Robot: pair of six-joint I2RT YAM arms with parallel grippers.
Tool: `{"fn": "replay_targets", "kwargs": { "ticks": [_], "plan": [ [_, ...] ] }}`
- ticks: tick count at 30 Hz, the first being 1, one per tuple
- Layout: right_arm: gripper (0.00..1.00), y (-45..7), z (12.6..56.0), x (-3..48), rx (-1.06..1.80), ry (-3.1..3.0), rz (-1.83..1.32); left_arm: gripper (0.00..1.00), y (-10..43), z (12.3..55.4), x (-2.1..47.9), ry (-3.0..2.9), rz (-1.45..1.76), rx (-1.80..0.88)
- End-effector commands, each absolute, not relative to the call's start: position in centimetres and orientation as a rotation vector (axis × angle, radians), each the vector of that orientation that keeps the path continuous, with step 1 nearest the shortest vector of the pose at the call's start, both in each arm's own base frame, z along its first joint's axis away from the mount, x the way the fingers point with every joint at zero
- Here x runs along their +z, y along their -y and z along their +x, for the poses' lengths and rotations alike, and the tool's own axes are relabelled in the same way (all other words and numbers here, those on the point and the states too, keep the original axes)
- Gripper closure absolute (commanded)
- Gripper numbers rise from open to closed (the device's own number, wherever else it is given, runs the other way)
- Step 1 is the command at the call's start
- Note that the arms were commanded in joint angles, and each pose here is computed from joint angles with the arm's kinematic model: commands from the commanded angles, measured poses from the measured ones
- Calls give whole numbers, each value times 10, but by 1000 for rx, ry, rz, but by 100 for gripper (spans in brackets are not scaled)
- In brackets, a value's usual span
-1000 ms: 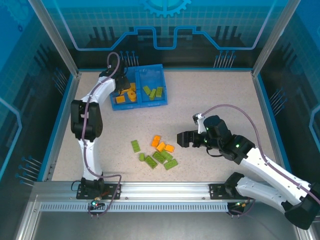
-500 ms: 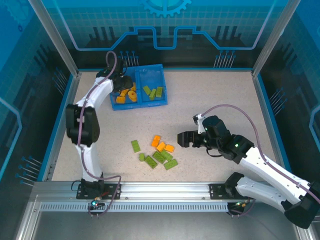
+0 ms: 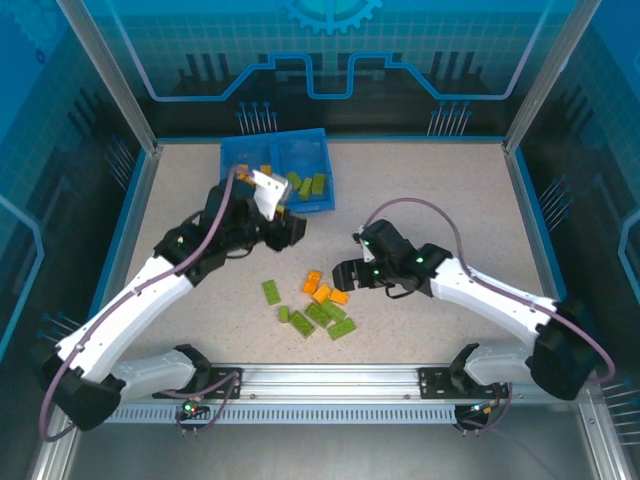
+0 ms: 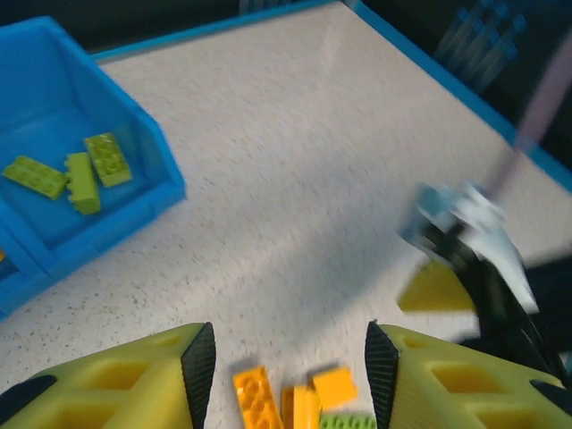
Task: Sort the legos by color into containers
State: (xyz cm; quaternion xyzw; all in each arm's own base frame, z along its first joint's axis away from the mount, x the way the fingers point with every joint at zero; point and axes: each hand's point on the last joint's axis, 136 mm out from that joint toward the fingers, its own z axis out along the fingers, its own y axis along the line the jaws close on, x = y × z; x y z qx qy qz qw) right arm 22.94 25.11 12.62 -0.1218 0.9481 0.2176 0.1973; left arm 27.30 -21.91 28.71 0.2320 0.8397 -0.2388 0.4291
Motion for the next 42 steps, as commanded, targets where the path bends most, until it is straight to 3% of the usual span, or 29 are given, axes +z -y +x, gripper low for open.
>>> {"fn": "replay_targets", "kwargs": {
  "ticks": [1, 7, 11, 25, 35, 42],
  "plan": [
    [16, -269, 234, 122, 585, -2658, -389, 49, 228, 242, 247, -2113, 804, -576],
    [16, -272, 233, 112, 638, -2651, -332, 45, 237, 261, 186, -2344, 400, -631],
    [16, -256, 224, 107, 609, -2672, -293, 42, 233, 276, 136, -2560, 183, -508],
    [14, -205, 204, 120, 610, -2570, -116, 35, 247, 297, 42, -2846, 95, -272],
    [13, -200, 201, 127, 616, -2553, -119, 56, 237, 287, 9, -2948, 79, -164],
    [14, -204, 204, 130, 631, -2544, -123, 69, 228, 296, 41, -2835, 50, -160]
  ]
}}
